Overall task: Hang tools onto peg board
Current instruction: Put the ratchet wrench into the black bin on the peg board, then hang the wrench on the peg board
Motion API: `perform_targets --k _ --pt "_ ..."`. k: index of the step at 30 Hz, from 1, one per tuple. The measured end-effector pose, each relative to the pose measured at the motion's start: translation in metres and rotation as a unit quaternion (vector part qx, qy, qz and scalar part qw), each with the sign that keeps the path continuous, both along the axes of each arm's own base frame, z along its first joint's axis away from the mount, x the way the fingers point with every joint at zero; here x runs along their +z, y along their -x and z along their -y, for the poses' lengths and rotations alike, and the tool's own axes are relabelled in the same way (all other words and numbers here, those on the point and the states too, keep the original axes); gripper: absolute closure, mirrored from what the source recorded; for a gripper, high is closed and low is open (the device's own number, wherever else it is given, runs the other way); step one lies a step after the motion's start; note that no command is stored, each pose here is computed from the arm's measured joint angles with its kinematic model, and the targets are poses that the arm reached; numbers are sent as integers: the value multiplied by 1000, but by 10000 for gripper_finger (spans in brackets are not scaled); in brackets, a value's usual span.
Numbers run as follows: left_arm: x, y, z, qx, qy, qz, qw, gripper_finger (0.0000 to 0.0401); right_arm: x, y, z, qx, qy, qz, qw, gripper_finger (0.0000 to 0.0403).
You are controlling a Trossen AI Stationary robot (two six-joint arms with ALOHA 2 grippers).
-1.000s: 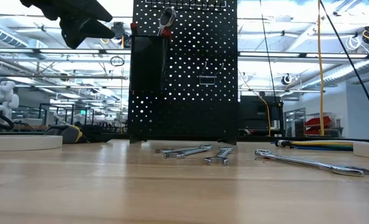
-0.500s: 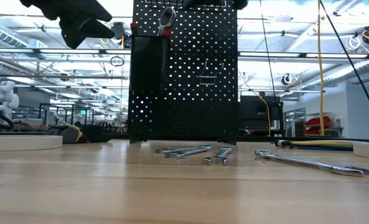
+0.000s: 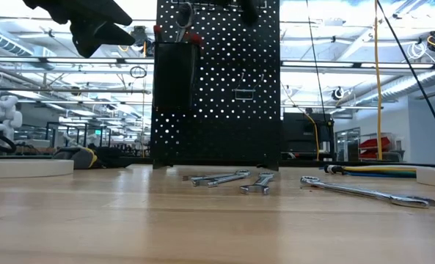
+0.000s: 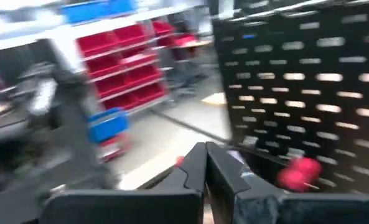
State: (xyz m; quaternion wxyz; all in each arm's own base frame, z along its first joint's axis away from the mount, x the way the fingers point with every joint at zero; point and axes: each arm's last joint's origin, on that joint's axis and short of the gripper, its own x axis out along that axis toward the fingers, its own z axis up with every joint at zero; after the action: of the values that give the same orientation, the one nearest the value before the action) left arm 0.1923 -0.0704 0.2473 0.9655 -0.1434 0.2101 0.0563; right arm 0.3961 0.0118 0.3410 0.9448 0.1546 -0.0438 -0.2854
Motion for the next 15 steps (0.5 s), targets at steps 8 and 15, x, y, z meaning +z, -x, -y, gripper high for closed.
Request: perform_targets --k 8,15 --pt "-10 2 -1 6 7 -12 1000 225 22 15 0 -25 60 -10 998 403" --pt "-10 3 1 1 8 -11 1000 225 54 53 -14 17 96 -43 994 403"
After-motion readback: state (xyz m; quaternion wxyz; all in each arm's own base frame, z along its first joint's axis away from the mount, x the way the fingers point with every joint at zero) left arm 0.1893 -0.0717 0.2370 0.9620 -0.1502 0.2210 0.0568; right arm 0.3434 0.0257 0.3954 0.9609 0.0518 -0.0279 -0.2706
